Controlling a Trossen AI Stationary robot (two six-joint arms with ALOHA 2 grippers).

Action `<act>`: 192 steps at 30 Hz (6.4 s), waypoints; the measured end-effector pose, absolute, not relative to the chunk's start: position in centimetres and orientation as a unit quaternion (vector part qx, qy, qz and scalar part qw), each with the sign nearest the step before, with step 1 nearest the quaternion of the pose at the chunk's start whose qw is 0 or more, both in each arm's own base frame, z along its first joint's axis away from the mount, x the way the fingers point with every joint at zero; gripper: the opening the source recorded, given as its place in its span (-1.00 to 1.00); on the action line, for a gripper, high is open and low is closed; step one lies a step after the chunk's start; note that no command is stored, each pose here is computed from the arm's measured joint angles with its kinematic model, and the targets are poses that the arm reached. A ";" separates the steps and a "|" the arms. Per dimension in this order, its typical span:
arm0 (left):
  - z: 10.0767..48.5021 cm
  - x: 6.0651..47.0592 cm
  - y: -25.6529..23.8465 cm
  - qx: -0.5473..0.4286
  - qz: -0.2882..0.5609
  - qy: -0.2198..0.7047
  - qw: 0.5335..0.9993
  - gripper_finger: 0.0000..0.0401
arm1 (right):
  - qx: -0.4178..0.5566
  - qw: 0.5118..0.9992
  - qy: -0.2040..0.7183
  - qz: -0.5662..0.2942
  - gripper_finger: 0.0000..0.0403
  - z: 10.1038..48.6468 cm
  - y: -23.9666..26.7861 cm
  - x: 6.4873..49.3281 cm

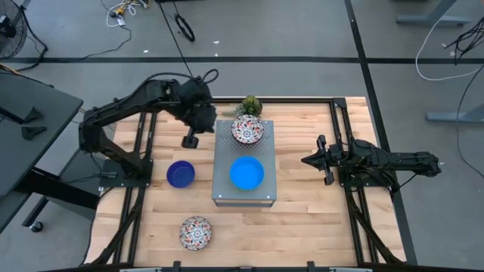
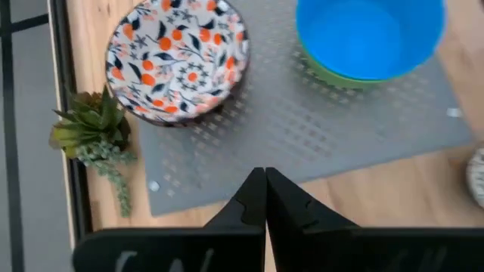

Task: Pick & Place Mini bowls
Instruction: Stack the blue bowl on the light blue bowl on the shelf

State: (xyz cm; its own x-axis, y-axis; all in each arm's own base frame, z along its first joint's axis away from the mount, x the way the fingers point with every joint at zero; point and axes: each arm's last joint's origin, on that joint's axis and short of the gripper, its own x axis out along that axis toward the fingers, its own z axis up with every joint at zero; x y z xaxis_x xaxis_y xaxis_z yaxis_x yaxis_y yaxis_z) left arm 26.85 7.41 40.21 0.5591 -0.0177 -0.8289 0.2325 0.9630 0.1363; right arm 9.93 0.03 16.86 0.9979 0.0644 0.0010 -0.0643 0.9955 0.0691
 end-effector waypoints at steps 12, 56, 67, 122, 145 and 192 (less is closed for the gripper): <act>40.6 24.0 3.5 0.067 -0.108 0.531 0.838 -0.99 | 0.035 0.999 0.000 0.032 -0.94 16.9 0.0 9.9; 38.2 18.9 -2.3 -0.001 -0.060 0.498 0.865 -1.00 | 0.035 0.999 0.001 0.032 -0.94 16.9 0.0 9.9; 34.3 16.7 -2.9 -0.037 -0.051 0.519 0.852 -1.00 | 0.035 0.999 0.001 0.032 -0.94 16.9 0.0 9.9; 22.6 16.9 -9.1 -0.027 0.020 0.645 0.764 0.11 | 0.034 0.999 0.001 0.032 -0.94 16.9 0.0 9.9; 18.7 16.1 -7.6 0.031 0.015 0.662 0.749 0.06 | 0.034 0.999 0.001 0.032 -0.94 16.9 0.0 9.9; 17.0 16.3 -6.7 0.016 -0.001 0.655 0.756 -0.66 | 0.034 0.999 0.001 0.032 -0.94 16.9 0.0 9.9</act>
State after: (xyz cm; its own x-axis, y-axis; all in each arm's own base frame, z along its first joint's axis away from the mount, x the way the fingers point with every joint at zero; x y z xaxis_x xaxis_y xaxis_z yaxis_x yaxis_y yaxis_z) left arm 16.34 -6.65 16.98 0.1422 0.0201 -0.9896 0.0227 0.9995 0.0236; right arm 9.93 0.03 16.86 0.9979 0.0646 0.0008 -0.0645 0.9955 0.0689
